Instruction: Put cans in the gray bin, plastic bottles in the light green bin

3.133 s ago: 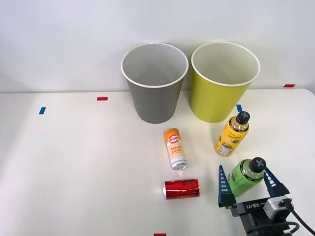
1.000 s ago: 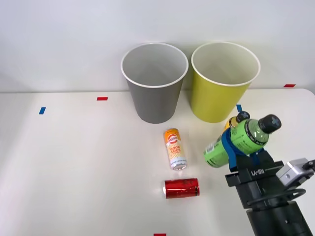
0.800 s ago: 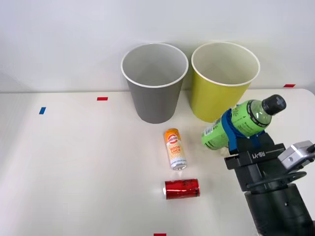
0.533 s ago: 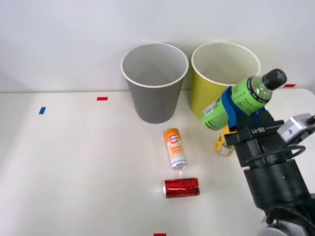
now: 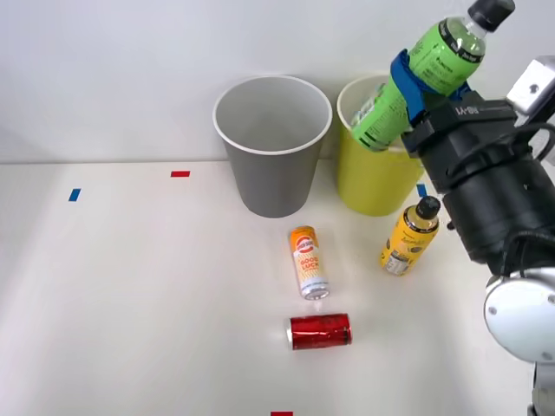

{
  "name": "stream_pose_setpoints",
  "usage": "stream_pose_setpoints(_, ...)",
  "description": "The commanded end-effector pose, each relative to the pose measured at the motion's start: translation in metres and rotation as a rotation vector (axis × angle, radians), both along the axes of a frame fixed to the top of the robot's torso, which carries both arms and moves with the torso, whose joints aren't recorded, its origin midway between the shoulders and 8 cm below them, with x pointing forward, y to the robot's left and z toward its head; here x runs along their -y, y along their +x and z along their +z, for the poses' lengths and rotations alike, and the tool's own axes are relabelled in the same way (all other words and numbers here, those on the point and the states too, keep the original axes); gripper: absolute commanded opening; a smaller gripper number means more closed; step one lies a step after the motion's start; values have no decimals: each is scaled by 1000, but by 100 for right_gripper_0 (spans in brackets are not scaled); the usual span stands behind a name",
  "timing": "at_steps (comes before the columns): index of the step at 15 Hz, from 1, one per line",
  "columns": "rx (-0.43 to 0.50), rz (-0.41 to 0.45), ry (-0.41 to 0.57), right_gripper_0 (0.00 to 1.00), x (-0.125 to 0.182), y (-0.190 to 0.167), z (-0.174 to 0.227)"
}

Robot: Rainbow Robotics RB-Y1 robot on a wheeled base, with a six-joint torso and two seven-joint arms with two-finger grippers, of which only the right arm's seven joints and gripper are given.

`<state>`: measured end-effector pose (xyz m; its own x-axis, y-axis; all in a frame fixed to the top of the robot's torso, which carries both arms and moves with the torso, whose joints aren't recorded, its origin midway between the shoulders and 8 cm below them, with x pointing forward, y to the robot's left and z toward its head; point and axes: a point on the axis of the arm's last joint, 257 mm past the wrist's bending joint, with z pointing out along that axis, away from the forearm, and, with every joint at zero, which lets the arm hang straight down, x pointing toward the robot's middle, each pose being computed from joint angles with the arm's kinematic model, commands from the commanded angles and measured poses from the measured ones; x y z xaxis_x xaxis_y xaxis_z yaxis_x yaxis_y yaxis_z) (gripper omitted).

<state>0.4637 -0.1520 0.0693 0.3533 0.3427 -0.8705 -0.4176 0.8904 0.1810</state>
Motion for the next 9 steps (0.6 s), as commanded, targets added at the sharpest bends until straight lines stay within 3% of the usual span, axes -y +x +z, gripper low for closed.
stream_pose_setpoints(1,-12,-56,15,0,5,54,-1)
stream_pose_setpoints(5,-9,-162,-53,0,20,105,-1)
stream_pose_setpoints(9,-46,-176,-54,0,28,140,-3)
